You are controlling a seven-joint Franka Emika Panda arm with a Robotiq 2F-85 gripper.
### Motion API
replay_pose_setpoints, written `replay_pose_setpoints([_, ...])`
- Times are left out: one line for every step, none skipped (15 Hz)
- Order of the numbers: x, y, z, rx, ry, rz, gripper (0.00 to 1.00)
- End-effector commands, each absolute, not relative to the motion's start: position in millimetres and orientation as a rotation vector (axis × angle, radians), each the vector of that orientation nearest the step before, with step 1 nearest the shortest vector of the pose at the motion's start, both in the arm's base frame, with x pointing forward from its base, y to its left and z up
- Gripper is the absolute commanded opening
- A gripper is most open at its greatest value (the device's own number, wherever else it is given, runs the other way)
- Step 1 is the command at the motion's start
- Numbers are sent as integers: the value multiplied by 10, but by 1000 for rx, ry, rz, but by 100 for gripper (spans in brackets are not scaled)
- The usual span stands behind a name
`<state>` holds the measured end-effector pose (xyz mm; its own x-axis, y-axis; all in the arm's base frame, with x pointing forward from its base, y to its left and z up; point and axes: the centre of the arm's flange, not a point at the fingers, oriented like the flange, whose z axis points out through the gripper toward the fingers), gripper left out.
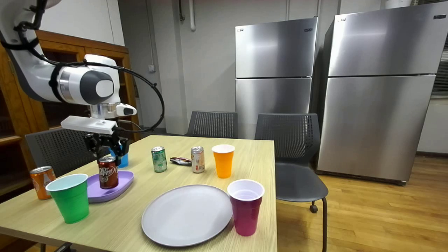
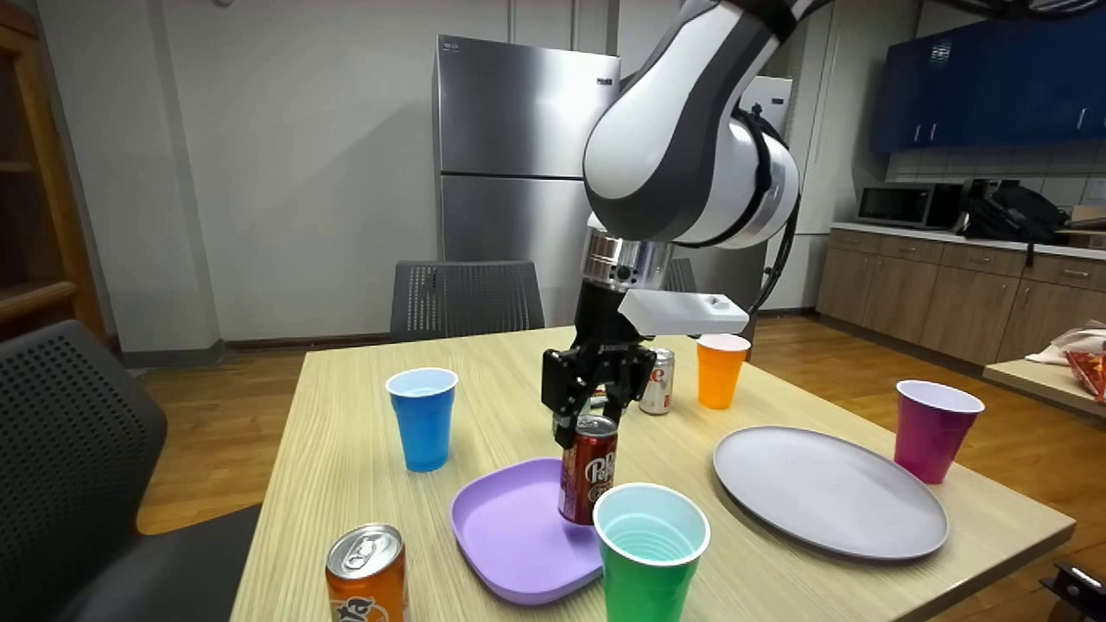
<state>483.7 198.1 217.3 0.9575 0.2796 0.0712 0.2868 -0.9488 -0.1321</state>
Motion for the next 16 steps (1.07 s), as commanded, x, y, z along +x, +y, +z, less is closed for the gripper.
replay_pose_setpoints([4826,2049,2178,-2979,-434,-101,38])
replay_pose_setpoints([4818,2050,2173,-2981,-440,-102,38])
replay_pose_setpoints([4815,2054,2169,-2982,-446,-100,38])
replay_pose_setpoints([4812,2056,2162,-2990,-453,-110,38])
replay_pose_setpoints([4811,2060,2159,-2990,-460,-108,38])
replay_pose_setpoints([4810,2063,2153,-2994,-468,-111,38])
replay_pose_setpoints([4808,2064,2146,-2996,-472,-113,38])
replay_pose_setpoints([4806,2065,2139,-2999,-477,-115,38])
replay_pose_setpoints([4805,2064,2134,-3000,-482,-114,38])
replay_pose_setpoints([4804,2062,2126,-3001,-485,-112,38])
replay_pose_setpoints([4803,2061,2117,-3002,-489,-110,38])
replay_pose_setpoints([4801,2059,2108,-3003,-490,-108,38])
replay_pose_setpoints([4800,2057,2099,-3005,-491,-105,58])
replay_pose_setpoints([4799,2056,2093,-3007,-492,-103,84])
replay_pose_setpoints([4799,2055,2087,-3008,-491,-99,90])
replay_pose_setpoints([4799,2055,2092,-3007,-490,-101,95])
